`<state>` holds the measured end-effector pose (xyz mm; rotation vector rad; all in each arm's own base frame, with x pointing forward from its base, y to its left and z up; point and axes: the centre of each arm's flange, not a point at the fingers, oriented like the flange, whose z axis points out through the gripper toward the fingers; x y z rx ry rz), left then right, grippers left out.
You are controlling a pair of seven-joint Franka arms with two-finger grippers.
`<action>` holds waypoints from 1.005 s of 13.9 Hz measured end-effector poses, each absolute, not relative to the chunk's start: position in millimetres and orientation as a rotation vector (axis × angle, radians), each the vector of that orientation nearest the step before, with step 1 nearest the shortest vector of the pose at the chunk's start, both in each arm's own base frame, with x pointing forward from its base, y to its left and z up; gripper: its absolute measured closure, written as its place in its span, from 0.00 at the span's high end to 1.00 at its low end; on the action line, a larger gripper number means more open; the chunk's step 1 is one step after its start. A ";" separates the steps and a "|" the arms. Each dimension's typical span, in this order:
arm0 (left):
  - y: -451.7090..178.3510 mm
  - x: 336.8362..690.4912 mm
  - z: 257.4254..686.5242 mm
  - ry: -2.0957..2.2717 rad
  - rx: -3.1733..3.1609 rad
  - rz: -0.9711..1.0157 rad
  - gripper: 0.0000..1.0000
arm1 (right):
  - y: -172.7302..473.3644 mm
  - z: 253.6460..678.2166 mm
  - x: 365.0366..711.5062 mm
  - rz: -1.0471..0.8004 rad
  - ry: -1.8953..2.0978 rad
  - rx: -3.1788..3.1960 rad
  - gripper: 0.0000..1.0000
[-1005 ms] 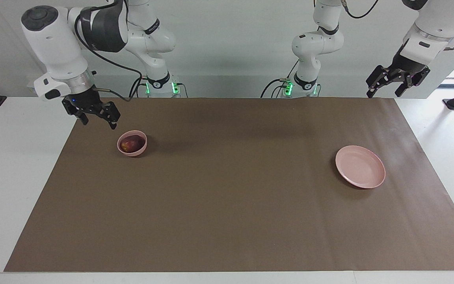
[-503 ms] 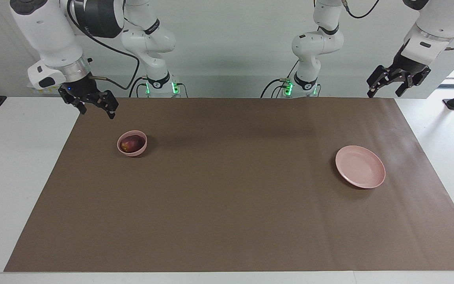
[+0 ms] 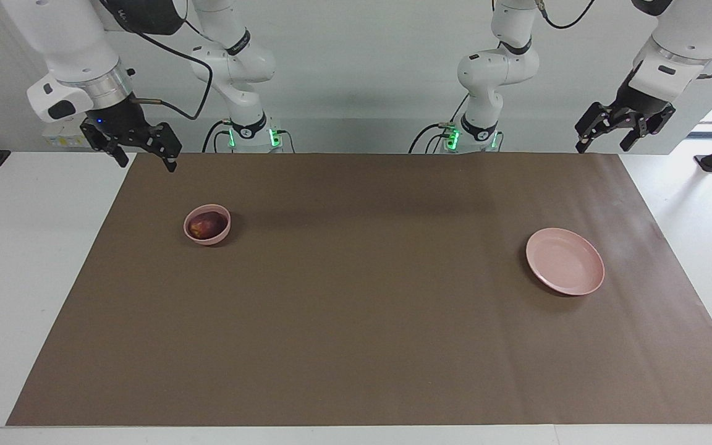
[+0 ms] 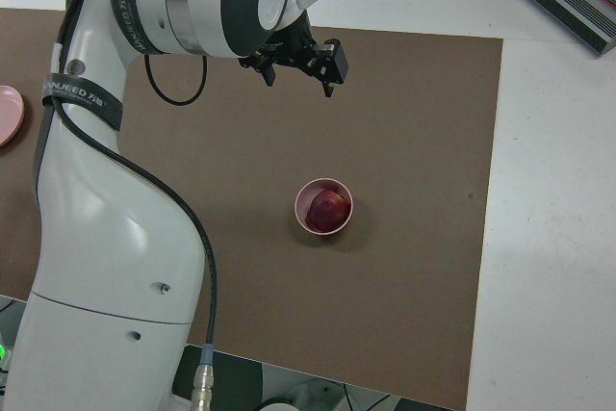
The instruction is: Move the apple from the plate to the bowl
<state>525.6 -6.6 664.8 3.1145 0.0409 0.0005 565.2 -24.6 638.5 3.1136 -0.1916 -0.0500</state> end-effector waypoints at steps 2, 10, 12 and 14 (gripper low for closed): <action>-6.6 525.6 664.8 0.041 3.114 0.000 1.00 | -22.7 637.4 565.3 -0.054 -0.186 3.114 1.00; -6.6 525.6 664.8 0.041 3.114 0.000 1.00 | -17.1 637.4 565.4 -0.055 -0.171 3.114 1.00; -6.6 525.6 664.8 0.041 3.114 0.000 1.00 | -17.1 637.3 565.3 -0.056 -0.171 3.114 1.00; -6.6 525.6 664.8 0.041 3.114 0.000 1.00 | -17.1 637.2 565.2 -0.058 -0.171 3.114 1.00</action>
